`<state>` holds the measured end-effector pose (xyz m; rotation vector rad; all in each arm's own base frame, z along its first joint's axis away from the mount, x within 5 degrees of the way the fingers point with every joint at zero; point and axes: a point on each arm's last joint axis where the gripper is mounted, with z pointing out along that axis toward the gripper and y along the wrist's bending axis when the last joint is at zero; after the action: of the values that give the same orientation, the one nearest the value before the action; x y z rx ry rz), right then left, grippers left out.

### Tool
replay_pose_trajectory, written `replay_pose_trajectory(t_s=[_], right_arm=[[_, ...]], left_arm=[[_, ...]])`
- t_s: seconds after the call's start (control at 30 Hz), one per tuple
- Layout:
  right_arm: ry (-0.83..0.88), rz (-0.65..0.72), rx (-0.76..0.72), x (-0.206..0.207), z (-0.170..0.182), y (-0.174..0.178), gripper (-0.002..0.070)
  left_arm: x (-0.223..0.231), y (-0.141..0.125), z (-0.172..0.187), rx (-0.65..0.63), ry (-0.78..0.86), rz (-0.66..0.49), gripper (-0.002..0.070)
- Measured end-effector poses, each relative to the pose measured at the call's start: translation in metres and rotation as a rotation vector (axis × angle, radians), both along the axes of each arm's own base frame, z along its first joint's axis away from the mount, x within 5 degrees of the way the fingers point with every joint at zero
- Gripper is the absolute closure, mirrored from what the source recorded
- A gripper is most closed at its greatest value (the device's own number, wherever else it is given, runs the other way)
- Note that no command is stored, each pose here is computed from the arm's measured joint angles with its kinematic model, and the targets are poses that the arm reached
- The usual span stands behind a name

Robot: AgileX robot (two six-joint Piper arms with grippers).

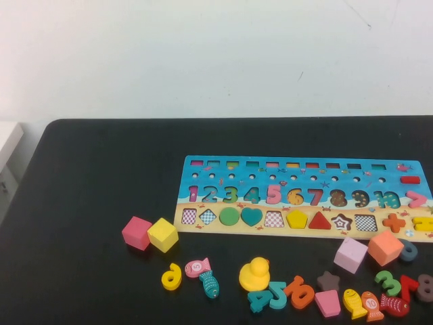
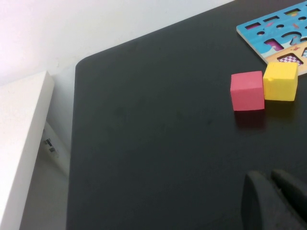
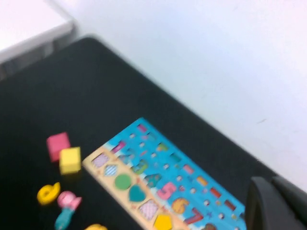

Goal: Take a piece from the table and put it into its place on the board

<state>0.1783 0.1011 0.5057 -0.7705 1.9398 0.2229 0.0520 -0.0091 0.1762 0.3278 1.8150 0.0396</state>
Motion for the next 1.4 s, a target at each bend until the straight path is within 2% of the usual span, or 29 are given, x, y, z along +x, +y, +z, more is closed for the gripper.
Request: replay_pose_trajectory(t_s=[0.13, 0.3, 0.47, 0.63, 0.67, 0.77, 0.97, 1.07, 1.3, 1.4], right_arm=[[-0.055, -0.102, 0.075, -0.007, -0.043, -0.023, 0.0657], [-0.049, -0.323, 0.125, -0.021, -0.109, -0.064, 0.0657], [-0.142, -0.510, 0.140, -0.067, -0.155, -0.093, 0.0657], [-0.249, -0.589, 0.160, -0.108, -0.203, -0.100, 0.0657], [-0.255, -0.614, 0.157, -0.119, -0.228, -0.100, 0.0657], [-0.277, -0.652, 0.156, -0.131, -0.262, -0.101, 0.0657], [-0.163, -0.682, 0.130, -0.129, -0.322, -0.103, 0.0657], [-0.117, -0.685, 0.122, -0.128, -0.337, -0.103, 0.0657], [-0.137, -0.695, 0.134, -0.127, -0.336, -0.103, 0.0657], [-0.132, -0.739, 0.158, -0.128, -0.337, -0.106, 0.0657]], left_arm=[[0.000, 0.000, 0.000, 0.000, 0.000, 0.000, 0.0676], [0.000, 0.000, 0.000, 0.000, 0.000, 0.000, 0.0676], [0.000, 0.000, 0.000, 0.000, 0.000, 0.000, 0.0676], [0.000, 0.000, 0.000, 0.000, 0.000, 0.000, 0.0676], [0.000, 0.000, 0.000, 0.000, 0.000, 0.000, 0.0677], [0.000, 0.000, 0.000, 0.000, 0.000, 0.000, 0.0677], [0.000, 0.000, 0.000, 0.000, 0.000, 0.000, 0.0677], [0.000, 0.000, 0.000, 0.000, 0.000, 0.000, 0.0676], [0.000, 0.000, 0.000, 0.000, 0.000, 0.000, 0.0676], [0.000, 0.000, 0.000, 0.000, 0.000, 0.000, 0.0676]])
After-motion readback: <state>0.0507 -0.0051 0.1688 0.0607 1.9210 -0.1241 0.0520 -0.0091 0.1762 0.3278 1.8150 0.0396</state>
